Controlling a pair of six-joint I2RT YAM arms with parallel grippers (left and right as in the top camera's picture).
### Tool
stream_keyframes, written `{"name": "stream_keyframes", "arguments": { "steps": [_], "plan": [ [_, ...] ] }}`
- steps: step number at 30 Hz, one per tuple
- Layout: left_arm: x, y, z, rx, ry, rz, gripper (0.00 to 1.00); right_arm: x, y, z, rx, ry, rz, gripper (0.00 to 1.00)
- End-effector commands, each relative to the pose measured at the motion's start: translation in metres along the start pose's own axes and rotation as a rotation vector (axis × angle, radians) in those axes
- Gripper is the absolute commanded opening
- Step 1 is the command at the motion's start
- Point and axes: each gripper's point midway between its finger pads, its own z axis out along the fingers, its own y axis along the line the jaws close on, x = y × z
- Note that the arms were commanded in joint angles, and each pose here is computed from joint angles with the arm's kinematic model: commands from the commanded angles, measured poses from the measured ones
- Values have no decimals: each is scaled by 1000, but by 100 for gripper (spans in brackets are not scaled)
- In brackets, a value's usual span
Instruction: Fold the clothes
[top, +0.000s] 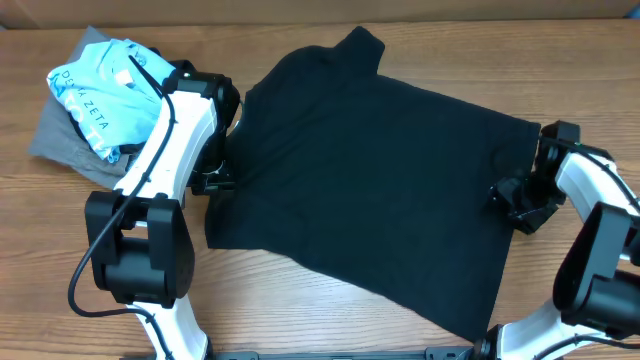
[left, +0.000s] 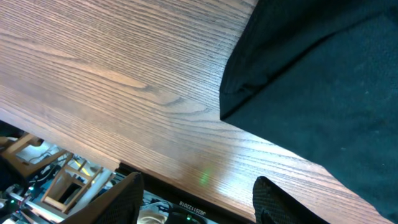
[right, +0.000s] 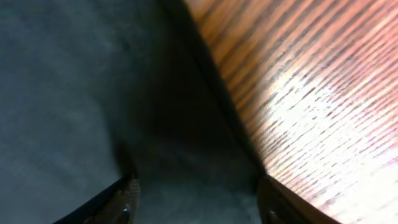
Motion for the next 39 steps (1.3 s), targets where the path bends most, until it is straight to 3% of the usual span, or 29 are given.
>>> {"name": "stream_keyframes", "arguments": {
  "steps": [1, 4, 8, 12, 19, 20, 21, 22, 23, 26, 32, 39],
  "plan": [
    [0, 6, -1, -11, -5, -7, 60, -6, -18, 6, 77, -51, 67, 54],
    [-2, 5, -1, -9, -9, -8, 60, -9, -28, 14, 118, -92, 86, 38],
    [-3, 5, -1, -8, -17, -10, 61, -1, -23, 32, 53, -88, 101, 28],
    [-5, 4, -1, -5, -24, 3, 63, -17, -33, 33, 91, -177, 152, 4],
    [-6, 3, -1, 2, -29, 2, 66, -100, -48, 6, -24, -421, 327, 4],
    [-6, 3, -1, 2, -28, 2, 66, -109, -52, 1, -37, -440, 348, 9],
    [-6, 2, -1, 7, -28, 1, 67, -118, -52, -4, -63, -454, 342, 32],
    [-7, 1, -1, 12, -30, 1, 67, -124, -49, -9, -94, -455, 310, 65],
    [-8, -2, -1, 22, -32, 0, 67, -129, -44, -16, -134, -447, 268, 83],
    [-10, -17, -3, 99, -38, 39, 66, -135, -31, -39, -217, -417, 240, 89],
    [-11, -59, -2, 267, -57, 191, 66, -127, 3, -112, -406, -403, 150, 89],
    [-13, -101, 51, 366, -99, 295, 66, -60, 33, -216, -686, -426, -16, 89]
  ]
}}
